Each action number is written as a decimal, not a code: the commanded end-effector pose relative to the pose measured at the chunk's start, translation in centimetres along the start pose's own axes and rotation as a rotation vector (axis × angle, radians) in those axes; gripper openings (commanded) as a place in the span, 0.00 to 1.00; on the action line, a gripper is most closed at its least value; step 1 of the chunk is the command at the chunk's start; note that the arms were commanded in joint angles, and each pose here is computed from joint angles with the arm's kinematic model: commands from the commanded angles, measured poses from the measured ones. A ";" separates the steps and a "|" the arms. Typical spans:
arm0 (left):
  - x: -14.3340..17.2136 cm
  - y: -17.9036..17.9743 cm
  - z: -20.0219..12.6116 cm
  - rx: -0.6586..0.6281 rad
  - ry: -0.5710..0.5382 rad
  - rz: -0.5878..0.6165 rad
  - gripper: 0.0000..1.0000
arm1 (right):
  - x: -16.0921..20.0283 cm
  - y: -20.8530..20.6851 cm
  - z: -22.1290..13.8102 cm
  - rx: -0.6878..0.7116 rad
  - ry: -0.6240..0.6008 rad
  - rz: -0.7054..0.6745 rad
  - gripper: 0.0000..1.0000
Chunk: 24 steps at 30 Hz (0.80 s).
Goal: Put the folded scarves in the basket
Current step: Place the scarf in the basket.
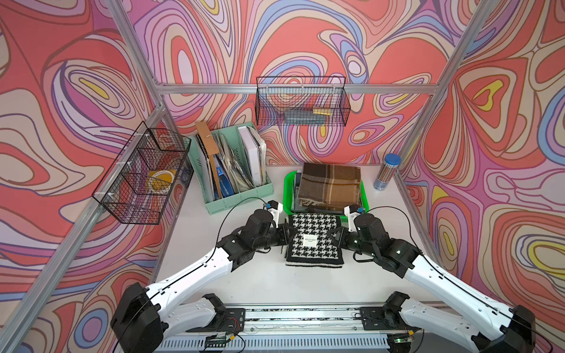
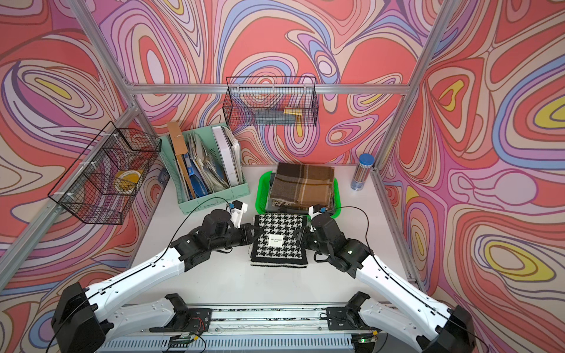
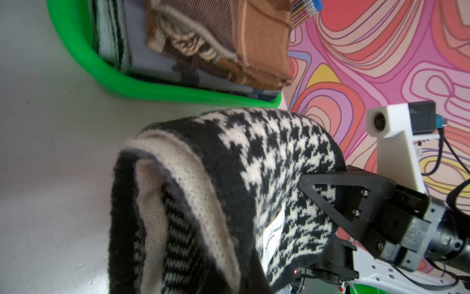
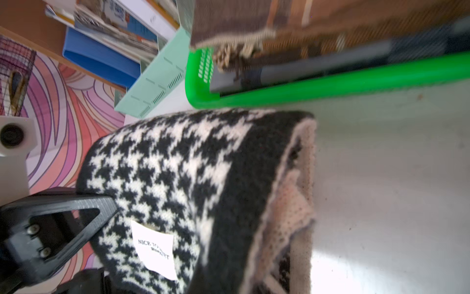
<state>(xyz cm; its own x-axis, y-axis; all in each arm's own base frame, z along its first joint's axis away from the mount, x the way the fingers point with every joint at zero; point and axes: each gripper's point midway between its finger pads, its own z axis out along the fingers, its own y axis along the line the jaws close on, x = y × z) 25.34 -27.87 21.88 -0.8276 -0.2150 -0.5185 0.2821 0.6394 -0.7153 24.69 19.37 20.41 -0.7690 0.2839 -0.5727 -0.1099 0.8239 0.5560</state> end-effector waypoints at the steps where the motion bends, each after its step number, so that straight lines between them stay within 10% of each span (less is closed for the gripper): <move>1: -1.8 -0.4 0.5 -0.056 -0.017 0.029 0.00 | -1.6 -2.7 -0.7 0.211 -0.026 -0.094 0.00; 24: -16.3 -9.5 5.9 0.044 -0.128 0.147 0.00 | -18.5 1.0 -1.5 0.136 -0.231 -0.154 0.00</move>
<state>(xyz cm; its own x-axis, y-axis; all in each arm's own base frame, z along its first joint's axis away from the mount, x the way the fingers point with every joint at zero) 38.10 -34.39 32.75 -0.7236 -0.2135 -0.6564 0.3883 0.6603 -0.6429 36.70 13.75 30.50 -0.6123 0.2580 -0.7473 -0.0516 0.9302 0.3635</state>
